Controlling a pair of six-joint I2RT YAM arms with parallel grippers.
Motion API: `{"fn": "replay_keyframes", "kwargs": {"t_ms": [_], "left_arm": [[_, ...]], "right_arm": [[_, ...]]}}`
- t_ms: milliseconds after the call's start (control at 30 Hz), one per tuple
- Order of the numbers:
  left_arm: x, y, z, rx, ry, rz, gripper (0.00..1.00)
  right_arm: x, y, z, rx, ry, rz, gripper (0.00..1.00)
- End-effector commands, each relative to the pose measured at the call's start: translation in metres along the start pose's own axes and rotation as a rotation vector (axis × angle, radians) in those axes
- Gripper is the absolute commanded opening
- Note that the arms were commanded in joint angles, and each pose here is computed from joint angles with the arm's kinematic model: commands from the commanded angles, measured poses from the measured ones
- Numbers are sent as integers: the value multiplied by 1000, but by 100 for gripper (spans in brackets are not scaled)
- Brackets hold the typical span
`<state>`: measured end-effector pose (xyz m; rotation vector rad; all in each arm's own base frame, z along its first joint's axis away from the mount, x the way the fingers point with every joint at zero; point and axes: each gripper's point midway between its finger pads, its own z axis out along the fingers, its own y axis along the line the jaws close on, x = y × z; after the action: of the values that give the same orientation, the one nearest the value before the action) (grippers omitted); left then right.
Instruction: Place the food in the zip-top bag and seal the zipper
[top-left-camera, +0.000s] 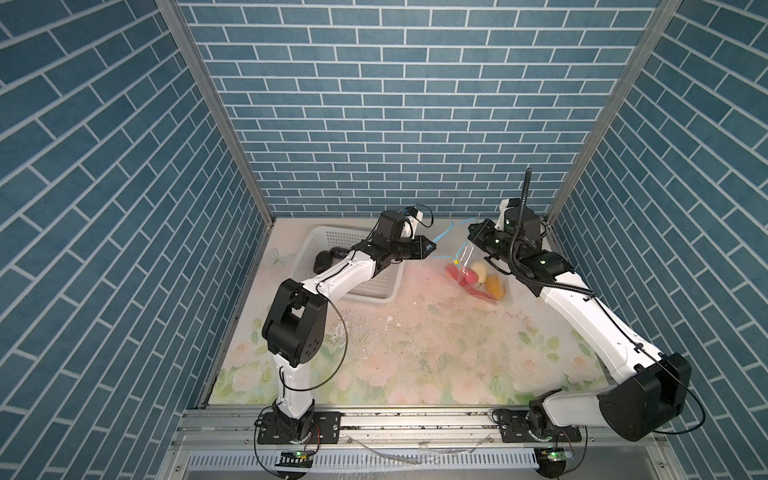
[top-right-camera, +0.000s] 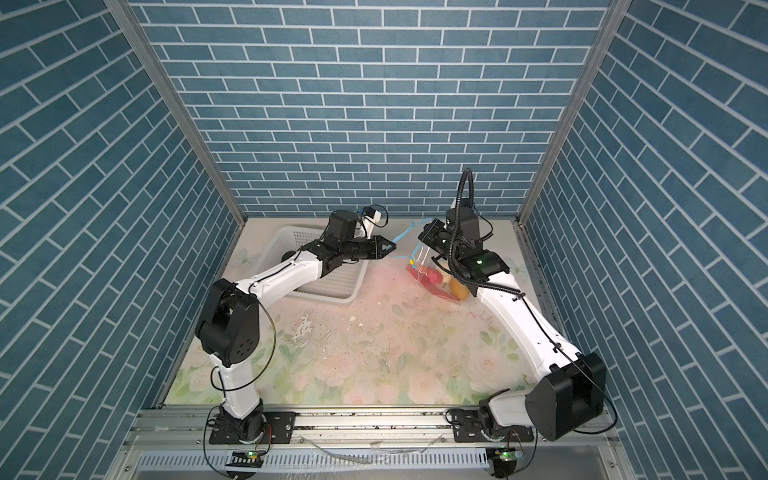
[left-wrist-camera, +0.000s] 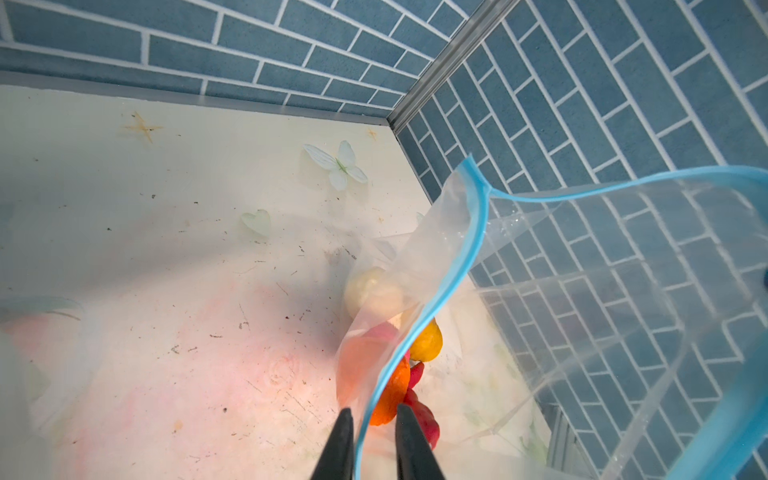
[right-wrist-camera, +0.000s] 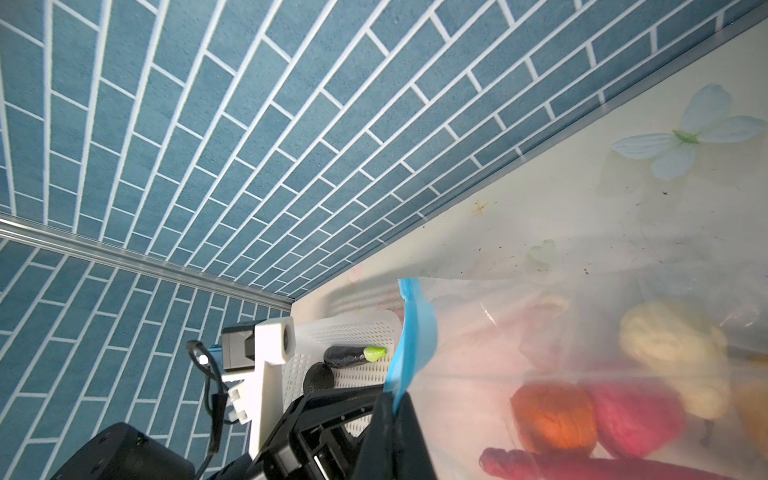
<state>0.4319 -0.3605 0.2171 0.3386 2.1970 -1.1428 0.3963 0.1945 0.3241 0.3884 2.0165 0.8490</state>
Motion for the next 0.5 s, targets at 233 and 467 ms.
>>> {"fn": "replay_keyframes", "kwargs": {"t_ms": [233, 467], "left_arm": [[-12, -25, -8, 64, 1, -85, 0], [-19, -60, -19, 91, -29, -67, 0]], "right_arm": [[0, -2, -7, 14, 13, -60, 3], [2, -1, -16, 13, 29, -81, 2]]}}
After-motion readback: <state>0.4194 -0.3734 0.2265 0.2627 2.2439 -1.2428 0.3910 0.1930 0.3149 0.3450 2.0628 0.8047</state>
